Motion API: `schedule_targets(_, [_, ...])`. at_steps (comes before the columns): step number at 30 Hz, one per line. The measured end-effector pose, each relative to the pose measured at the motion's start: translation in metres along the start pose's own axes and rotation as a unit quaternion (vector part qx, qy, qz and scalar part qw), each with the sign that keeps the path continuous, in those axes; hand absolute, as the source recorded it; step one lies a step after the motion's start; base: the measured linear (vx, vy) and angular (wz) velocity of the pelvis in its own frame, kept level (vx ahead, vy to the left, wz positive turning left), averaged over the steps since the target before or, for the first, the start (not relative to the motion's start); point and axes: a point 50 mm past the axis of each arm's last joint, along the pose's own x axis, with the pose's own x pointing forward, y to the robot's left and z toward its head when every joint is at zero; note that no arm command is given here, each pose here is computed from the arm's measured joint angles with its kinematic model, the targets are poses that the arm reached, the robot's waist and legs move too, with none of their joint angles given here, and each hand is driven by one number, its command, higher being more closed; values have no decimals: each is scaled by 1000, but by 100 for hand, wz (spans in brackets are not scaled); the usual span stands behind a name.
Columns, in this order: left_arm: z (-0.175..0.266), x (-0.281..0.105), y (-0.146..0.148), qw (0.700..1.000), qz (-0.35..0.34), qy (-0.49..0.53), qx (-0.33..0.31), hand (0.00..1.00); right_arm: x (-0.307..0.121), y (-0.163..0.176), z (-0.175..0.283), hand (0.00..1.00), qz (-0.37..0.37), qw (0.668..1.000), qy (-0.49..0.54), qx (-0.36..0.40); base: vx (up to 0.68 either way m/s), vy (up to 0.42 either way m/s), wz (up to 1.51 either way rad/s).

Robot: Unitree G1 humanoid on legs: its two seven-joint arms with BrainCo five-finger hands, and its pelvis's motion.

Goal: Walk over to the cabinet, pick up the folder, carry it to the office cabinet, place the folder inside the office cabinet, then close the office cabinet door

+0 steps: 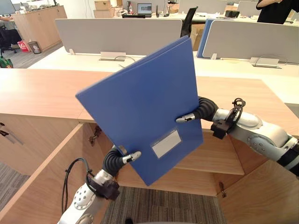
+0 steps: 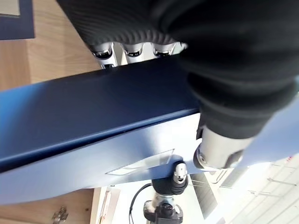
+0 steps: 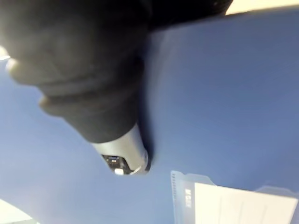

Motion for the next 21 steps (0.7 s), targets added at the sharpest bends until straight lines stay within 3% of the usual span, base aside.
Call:
schedule_targets(7, [-28,-6,3,997,-8,71,-23,0,1,10,-10,100,13,998,5,-54,0,0,0])
schedule_targets(11, [-58,-8,7,986,-28,139,-85,0,5,18,-19,100,20,996,10,-84,-21,4,-1])
schedule_targets(14, [-81,-15,11,976,-28,194,-94,0,11,25,-23,100,27,995,5,-92,-31,1,-4])
schedule_targets(18, [-119,-34,24,956,32,281,-76,0,18,42,-15,100,9,992,-64,-105,-16,0,-9])
schedule_targets(21, [-135,-35,34,948,134,278,-83,0,27,54,13,100,-62,966,-171,-181,5,-13,-10])
